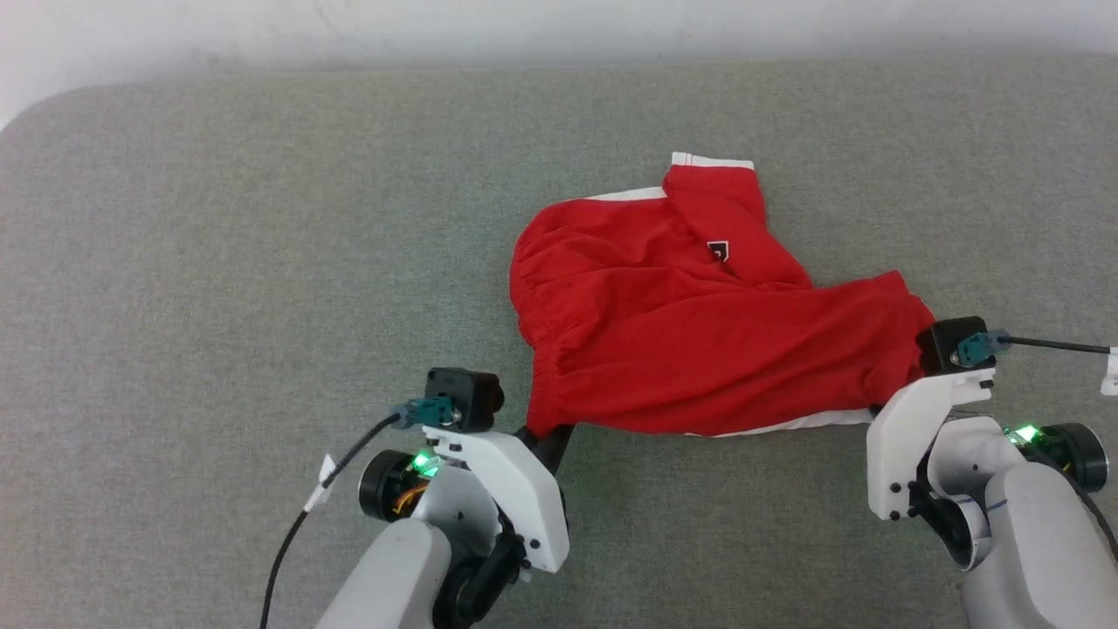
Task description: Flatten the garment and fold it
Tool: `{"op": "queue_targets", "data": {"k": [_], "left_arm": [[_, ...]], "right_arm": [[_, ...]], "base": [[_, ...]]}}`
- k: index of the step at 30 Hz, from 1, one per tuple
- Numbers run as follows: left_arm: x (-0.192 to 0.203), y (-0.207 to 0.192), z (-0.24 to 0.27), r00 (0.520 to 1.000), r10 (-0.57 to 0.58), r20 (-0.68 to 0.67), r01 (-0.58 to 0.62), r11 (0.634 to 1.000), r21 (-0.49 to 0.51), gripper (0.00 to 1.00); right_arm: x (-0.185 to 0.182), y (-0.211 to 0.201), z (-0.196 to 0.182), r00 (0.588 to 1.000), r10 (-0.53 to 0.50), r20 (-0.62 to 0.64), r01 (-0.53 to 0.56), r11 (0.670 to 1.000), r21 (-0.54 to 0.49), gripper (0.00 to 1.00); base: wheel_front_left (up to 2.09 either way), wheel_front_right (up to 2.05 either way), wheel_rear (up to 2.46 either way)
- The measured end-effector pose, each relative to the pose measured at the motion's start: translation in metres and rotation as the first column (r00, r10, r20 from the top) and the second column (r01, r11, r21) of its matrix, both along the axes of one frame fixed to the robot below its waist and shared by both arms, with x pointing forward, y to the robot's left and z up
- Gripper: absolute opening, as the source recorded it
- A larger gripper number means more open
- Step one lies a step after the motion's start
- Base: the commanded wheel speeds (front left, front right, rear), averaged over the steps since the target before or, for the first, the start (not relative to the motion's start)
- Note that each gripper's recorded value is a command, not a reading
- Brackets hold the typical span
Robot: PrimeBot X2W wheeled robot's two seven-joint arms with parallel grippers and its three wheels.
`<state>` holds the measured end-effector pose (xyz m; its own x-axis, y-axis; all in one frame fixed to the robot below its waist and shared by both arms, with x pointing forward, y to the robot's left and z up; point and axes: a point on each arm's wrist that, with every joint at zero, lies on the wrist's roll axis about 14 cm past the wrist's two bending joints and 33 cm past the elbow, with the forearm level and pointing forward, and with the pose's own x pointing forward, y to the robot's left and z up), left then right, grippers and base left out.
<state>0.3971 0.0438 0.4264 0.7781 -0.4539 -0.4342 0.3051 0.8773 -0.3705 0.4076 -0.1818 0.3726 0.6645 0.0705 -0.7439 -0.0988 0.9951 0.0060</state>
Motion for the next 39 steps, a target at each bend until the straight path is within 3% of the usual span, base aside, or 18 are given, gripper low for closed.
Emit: {"op": "queue_targets", "data": {"k": [4,6,9,14,20,25,29,32,36,39], "left_arm": [[0.004,-0.001,0.021,0.999,0.030,0.041,-0.026,0.995,-0.097,0.00],[0.008,0.000,0.037,0.996,0.051,0.073,-0.039,0.987,-0.155,0.00],[0.019,0.008,0.070,0.986,0.083,0.146,-0.051,0.976,-0.210,0.00],[0.052,0.036,0.149,0.936,0.088,0.340,-0.030,0.985,-0.171,0.00],[0.085,0.062,0.232,0.869,0.080,0.489,-0.035,0.994,-0.101,0.00],[0.113,0.077,0.261,0.855,0.110,0.506,-0.071,0.993,-0.096,0.00],[0.140,0.090,0.270,0.854,0.134,0.502,-0.109,0.991,-0.079,0.00],[0.162,0.098,0.272,0.853,0.164,0.495,-0.145,0.986,-0.077,0.00],[0.192,0.105,0.275,0.832,0.196,0.519,-0.196,0.979,-0.055,0.00],[0.215,0.109,0.277,0.804,0.214,0.555,-0.229,0.973,-0.044,0.00]], "right_arm": [[0.001,0.011,0.014,0.999,0.038,0.010,-0.038,0.998,0.050,0.00],[0.006,0.024,0.034,0.998,0.030,0.048,-0.037,0.988,0.152,0.00],[0.025,0.042,0.091,0.983,0.014,0.183,-0.076,0.940,0.332,0.00],[0.058,0.044,0.198,0.920,-0.012,0.392,-0.188,0.864,0.467,0.00],[0.087,0.050,0.290,0.847,-0.012,0.531,-0.293,0.824,0.485,0.00],[0.114,0.056,0.330,0.818,-0.017,0.575,-0.318,0.820,0.476,0.00],[0.136,0.072,0.346,0.799,0.015,0.601,-0.340,0.835,0.432,0.00],[0.155,0.081,0.351,0.776,0.028,0.630,-0.335,0.864,0.375,0.00],[0.186,0.083,0.361,0.725,-0.001,0.689,-0.317,0.887,0.335,0.00],[0.207,0.083,0.373,0.664,-0.034,0.747,-0.315,0.894,0.320,0.00]], "base": [[0.00,0.00,0.00],[0.00,0.00,0.00],[0.00,0.00,0.00],[0.00,0.00,0.00],[0.00,0.00,0.00],[0.00,0.00,0.00],[0.00,0.00,0.00],[0.00,0.00,0.00],[0.00,0.00,0.00],[0.00,0.00,0.00]]}}
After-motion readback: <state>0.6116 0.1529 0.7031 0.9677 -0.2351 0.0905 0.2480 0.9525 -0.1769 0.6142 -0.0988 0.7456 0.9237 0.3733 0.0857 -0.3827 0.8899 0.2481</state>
